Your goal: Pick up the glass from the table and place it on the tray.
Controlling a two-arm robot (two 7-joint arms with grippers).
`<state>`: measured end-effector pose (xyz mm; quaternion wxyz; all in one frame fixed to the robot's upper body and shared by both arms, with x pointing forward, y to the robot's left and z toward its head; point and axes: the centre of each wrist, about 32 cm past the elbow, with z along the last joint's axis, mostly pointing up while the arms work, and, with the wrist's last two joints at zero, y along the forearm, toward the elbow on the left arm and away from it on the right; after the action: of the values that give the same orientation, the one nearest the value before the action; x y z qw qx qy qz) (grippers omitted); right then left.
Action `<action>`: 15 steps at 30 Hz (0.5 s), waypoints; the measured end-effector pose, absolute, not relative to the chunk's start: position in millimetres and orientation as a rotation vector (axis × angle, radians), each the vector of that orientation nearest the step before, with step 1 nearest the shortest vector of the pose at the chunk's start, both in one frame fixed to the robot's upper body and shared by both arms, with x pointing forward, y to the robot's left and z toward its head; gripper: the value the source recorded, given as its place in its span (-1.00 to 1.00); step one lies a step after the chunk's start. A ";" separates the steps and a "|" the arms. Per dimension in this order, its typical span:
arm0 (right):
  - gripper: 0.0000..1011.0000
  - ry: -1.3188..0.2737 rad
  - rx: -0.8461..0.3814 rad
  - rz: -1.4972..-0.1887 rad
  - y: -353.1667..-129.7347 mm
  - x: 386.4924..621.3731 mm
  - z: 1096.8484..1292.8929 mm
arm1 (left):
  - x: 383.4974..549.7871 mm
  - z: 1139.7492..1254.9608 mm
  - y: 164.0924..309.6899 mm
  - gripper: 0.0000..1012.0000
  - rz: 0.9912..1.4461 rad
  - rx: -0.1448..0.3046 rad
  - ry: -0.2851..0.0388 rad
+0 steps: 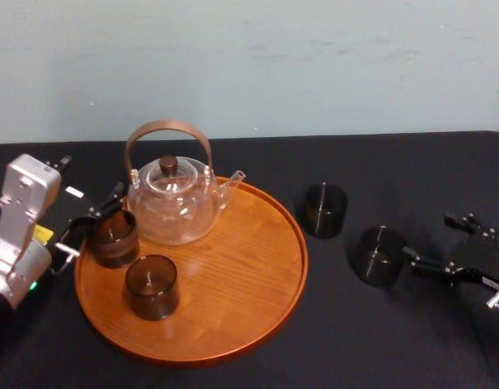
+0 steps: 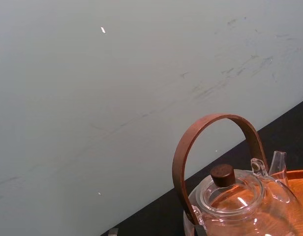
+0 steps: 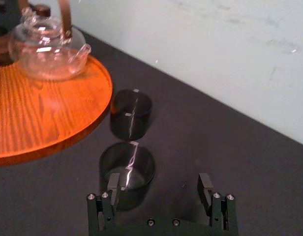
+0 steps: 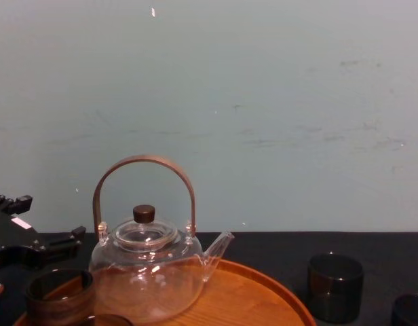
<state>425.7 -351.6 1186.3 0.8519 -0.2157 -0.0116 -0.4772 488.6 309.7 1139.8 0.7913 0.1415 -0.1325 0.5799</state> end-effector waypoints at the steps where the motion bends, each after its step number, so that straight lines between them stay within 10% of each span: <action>1: 0.98 -0.020 -0.467 -0.994 -352.1 424.7 1186.0 | 488.6 1139.7 309.7 0.98 1.248 0.305 -0.285; 15: 0.98 0.011 -0.533 -0.943 -352.4 427.4 1180.7 | 488.6 1139.8 309.7 0.98 1.248 0.304 -0.285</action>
<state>427.4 -352.4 1180.7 0.8569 -0.2538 0.0055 -0.4487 488.6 309.7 1139.8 0.7913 0.1415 -0.1325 0.5799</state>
